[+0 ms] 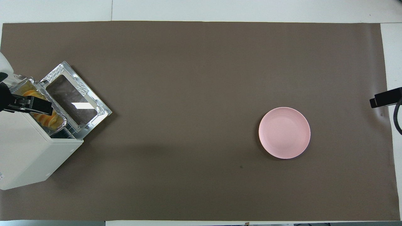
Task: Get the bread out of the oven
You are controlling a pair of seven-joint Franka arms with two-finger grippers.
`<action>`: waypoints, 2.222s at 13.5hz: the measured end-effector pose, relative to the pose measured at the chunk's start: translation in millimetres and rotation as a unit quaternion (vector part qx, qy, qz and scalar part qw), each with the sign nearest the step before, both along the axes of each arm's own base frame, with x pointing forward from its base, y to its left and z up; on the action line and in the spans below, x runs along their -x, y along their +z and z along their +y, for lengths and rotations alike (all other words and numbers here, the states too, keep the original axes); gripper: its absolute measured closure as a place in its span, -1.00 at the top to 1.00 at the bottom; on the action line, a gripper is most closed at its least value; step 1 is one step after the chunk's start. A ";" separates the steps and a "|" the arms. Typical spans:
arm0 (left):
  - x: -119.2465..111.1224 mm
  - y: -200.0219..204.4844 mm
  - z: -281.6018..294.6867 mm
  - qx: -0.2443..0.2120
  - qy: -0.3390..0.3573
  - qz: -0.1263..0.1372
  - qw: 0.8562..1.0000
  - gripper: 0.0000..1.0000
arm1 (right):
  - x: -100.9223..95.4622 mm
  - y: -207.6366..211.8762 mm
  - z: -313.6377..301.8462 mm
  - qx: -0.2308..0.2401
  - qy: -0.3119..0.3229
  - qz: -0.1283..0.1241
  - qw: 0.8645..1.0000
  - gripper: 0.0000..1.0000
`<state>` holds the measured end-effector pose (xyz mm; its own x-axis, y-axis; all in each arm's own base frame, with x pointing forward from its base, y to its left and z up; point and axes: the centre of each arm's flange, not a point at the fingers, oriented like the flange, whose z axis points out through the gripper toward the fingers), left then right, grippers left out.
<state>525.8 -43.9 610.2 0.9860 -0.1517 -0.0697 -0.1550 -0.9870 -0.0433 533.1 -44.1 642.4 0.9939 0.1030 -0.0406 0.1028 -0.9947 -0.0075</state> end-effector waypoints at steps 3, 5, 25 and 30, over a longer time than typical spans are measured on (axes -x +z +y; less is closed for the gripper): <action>0.0 0.0 -0.2 0.000 0.000 0.000 1.000 1.00 | 0.0 0.0 0.0 0.000 0.000 0.000 1.000 1.00; 0.2 -0.6 -1.4 0.000 -0.001 0.001 1.000 1.00 | 0.0 0.0 0.0 0.000 0.000 0.000 1.000 1.00; -82.7 -207.2 54.1 -0.046 0.372 -0.082 0.924 1.00 | 0.0 0.0 0.0 0.000 0.000 0.000 1.000 1.00; -73.1 -240.2 64.3 -0.032 0.383 -0.100 0.918 0.63 | 0.0 0.0 0.0 0.000 0.000 0.000 1.000 1.00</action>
